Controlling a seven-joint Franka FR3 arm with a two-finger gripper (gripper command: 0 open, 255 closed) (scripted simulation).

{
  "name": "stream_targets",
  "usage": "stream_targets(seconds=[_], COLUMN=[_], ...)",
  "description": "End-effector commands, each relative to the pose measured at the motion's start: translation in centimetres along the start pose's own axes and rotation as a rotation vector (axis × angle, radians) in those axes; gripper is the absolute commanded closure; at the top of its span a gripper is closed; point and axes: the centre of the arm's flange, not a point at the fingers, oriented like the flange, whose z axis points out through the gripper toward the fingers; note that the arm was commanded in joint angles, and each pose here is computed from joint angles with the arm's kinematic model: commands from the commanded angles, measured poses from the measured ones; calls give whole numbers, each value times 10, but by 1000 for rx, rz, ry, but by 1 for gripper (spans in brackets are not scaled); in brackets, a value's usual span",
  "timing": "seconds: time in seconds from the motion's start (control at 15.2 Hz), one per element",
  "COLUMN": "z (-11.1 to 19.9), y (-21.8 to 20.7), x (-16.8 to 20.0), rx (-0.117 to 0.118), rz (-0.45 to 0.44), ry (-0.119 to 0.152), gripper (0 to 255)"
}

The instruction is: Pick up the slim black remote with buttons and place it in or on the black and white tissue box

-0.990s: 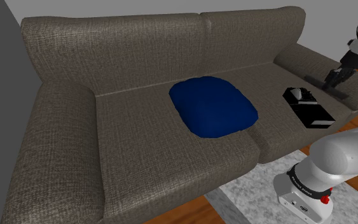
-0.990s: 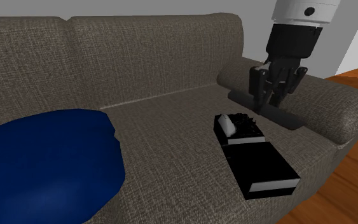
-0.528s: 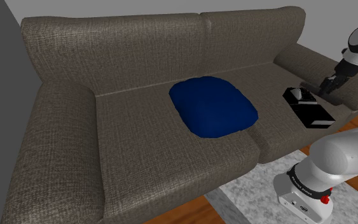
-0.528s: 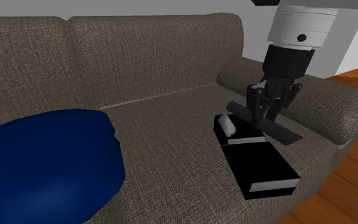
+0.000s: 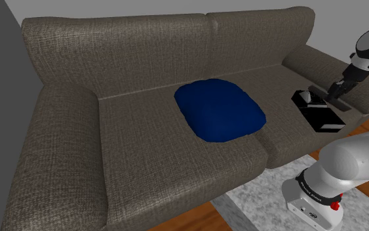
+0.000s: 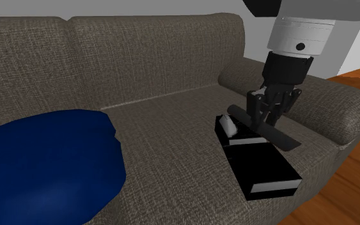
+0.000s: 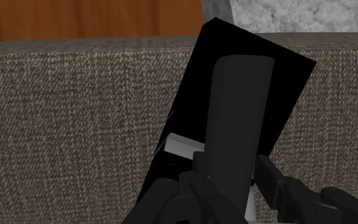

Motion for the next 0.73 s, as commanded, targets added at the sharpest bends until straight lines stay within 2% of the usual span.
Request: stream_targets(seconds=[0.0,0.07,0.4,0.66], z=[0,0,0,-50], y=[0,0,0,0], x=[0,0,0,0], rx=[0,0,0,0], rz=[0,0,0,0], ry=[-1,-1,-1,-1], gripper=[255,0,0,0])
